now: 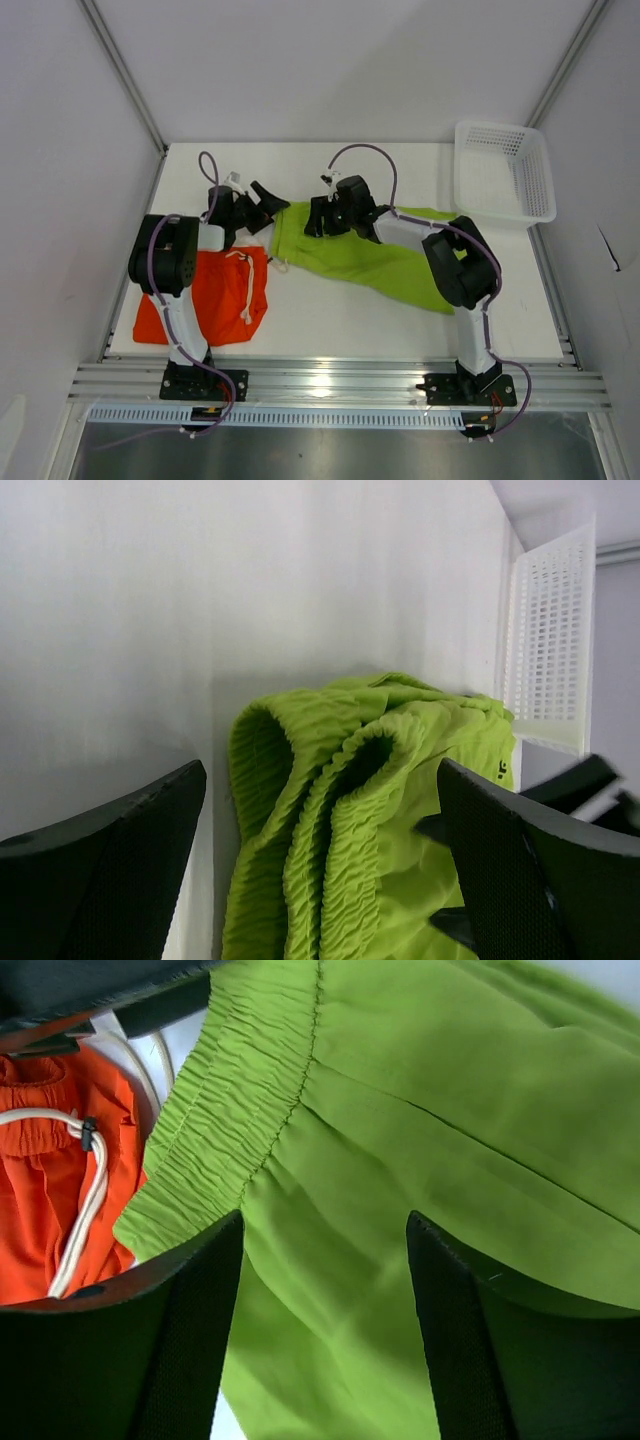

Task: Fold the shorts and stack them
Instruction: Fold the shorts

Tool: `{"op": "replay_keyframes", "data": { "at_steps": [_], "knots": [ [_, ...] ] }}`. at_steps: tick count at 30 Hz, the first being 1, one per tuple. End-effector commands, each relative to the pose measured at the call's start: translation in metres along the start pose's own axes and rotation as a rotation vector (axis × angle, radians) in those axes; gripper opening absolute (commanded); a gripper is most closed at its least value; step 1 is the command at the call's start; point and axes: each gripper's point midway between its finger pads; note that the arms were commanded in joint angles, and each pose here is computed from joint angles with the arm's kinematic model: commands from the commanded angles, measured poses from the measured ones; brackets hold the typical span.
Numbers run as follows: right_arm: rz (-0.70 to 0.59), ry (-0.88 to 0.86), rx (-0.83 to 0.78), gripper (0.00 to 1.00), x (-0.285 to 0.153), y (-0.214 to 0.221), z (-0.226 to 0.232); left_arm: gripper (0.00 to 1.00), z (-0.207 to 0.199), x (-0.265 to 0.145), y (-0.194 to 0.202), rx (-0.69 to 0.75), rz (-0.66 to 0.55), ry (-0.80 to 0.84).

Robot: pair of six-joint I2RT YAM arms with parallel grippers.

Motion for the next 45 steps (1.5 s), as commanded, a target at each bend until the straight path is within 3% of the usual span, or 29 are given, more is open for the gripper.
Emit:
{"op": "replay_keyframes", "data": {
  "at_steps": [1, 6, 10, 15, 20, 26, 31, 36, 45],
  "knots": [
    [0.074, -0.125, 0.149, 0.66, 0.019, 0.006, 0.009, 0.99, -0.003, 0.013, -0.009, 0.063, -0.043, 0.053],
    [0.147, -0.117, 0.261, 0.64, 0.042, 0.012, -0.007, 0.99, -0.005, 0.014, -0.006, 0.097, -0.054, 0.08],
    [0.24, 0.0, 0.379, 0.65, 0.048, 0.035, -0.043, 0.99, 0.0, 0.017, 0.002, 0.112, -0.046, 0.048],
    [0.3, 0.092, 0.428, 0.54, 0.04, 0.05, -0.077, 0.99, -0.003, 0.02, 0.008, 0.143, -0.029, 0.019],
    [0.345, 0.093, 0.399, 0.46, 0.032, 0.06, -0.082, 0.99, -0.01, 0.028, 0.007, 0.175, -0.02, 0.015],
    [0.342, 0.089, 0.399, 0.45, 0.029, 0.057, -0.082, 0.72, -0.017, 0.029, 0.02, 0.189, 0.025, 0.046],
    [0.34, 0.082, 0.403, 0.43, 0.032, 0.054, -0.081, 0.65, -0.018, 0.017, 0.038, 0.174, 0.041, 0.05],
    [0.357, 0.085, 0.375, 0.39, 0.03, 0.058, -0.082, 0.42, -0.037, 0.012, 0.053, 0.157, 0.052, 0.1],
    [0.373, 0.097, 0.32, 0.37, 0.02, 0.063, -0.081, 0.2, -0.065, 0.001, 0.059, 0.144, 0.052, 0.077]
  ]
}}
Point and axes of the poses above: each gripper's point midway between its finger pads, its own x axis out along the fingers, its own z axis along the line the jaws close on, y = z × x, and after that the axes turned 9 degrees about x, right-handed
